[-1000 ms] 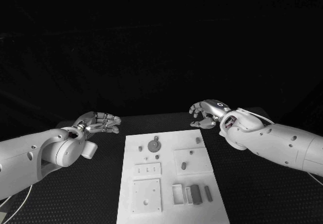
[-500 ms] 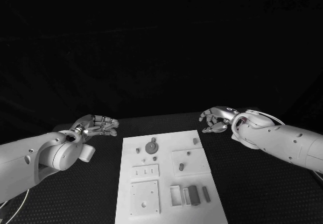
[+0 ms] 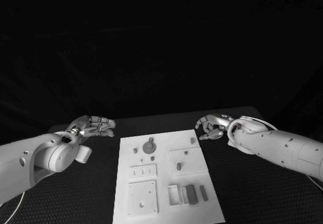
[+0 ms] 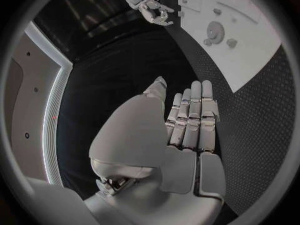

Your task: Assemble the parts on the task board

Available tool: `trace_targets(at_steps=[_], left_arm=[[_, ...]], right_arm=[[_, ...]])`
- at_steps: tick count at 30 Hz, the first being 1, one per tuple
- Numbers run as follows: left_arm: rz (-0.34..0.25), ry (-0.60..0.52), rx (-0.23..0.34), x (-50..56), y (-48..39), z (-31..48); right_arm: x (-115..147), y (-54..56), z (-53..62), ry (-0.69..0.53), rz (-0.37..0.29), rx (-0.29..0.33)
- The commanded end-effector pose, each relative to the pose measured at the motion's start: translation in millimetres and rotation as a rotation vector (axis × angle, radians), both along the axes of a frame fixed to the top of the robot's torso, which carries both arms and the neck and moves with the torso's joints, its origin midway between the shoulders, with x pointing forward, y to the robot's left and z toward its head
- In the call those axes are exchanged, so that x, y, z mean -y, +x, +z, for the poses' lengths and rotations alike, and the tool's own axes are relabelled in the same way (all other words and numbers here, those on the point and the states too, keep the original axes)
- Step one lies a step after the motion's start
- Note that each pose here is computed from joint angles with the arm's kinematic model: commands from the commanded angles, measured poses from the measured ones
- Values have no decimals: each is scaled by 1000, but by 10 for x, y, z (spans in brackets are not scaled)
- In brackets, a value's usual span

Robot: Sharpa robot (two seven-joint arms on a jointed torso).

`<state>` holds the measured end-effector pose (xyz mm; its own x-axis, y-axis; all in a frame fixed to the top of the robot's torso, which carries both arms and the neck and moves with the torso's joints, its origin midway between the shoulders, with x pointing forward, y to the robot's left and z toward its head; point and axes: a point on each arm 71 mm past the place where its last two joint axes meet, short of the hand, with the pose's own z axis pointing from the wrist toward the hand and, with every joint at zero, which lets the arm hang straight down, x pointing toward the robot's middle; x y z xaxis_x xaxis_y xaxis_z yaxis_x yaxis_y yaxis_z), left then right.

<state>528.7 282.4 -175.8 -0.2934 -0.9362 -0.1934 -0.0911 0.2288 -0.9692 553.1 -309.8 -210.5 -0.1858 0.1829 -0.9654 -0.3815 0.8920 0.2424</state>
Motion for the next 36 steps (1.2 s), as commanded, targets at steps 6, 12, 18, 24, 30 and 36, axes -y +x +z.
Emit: trace_targets(at_steps=[6,12,18,24,30,36], left_arm=[[-21,-8,9,29,-1,9],[-19,-7,8,20,-3,9],[-20,-8,8,20,-7,11],[-20,-8,7,16,-10,11],[-19,-7,7,10,-11,11],[-19,-7,6,10,-12,11]], right_arm=[[-39,-31,-136,1,21,-43],[-81,-35,-208,2,23,-57],[-112,-32,-248,4,22,-60],[-127,-21,-259,7,17,-56],[-152,-19,-296,9,18,-67],[-179,-25,-336,9,29,-84]])
